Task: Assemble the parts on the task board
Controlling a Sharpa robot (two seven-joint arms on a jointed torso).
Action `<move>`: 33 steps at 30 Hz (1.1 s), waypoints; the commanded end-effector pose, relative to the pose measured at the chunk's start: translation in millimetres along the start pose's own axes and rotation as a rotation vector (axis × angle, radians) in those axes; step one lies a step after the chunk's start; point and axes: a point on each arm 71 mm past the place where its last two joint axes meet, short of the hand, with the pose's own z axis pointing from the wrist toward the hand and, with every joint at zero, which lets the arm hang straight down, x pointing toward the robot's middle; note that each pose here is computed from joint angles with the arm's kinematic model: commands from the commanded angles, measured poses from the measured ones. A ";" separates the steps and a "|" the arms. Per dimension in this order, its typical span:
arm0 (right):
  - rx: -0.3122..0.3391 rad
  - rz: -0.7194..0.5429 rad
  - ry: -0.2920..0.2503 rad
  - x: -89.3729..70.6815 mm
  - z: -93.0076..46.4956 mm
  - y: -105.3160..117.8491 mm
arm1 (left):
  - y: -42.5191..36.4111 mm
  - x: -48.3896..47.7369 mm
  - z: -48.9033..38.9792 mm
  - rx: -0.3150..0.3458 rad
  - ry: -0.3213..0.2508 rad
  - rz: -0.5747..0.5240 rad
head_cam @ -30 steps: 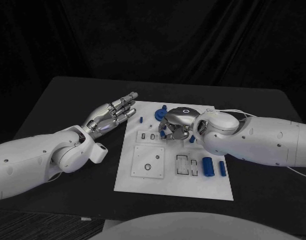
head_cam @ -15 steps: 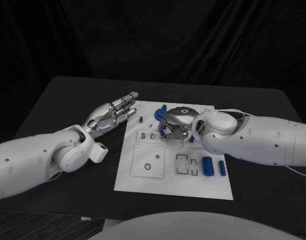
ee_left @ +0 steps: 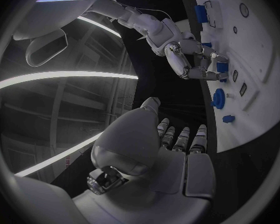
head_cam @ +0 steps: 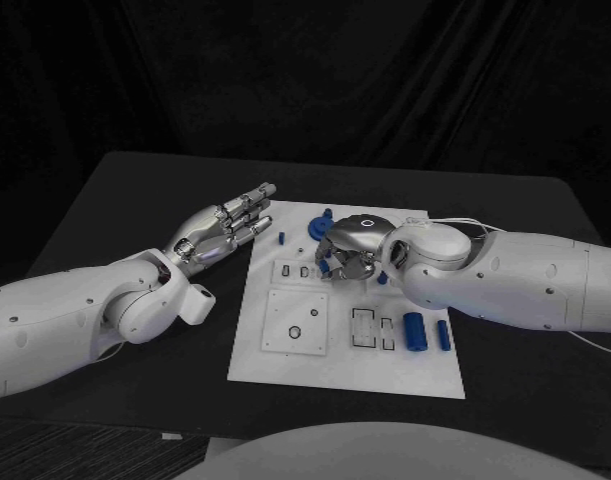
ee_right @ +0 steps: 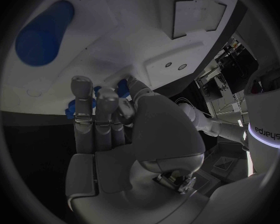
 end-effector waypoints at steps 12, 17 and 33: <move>0.019 -0.006 0.006 2.5 -2.6 -4.5 | -0.5 1.1 0.6 0.010 0.009 -0.007; 0.020 -0.001 -0.037 -0.4 -7.8 -9.4 | -0.6 0.7 0.0 0.008 0.007 -0.006; 0.002 0.044 -0.243 -47.8 -56.3 -23.0 | -6.6 0.9 -1.6 -0.002 -0.034 0.038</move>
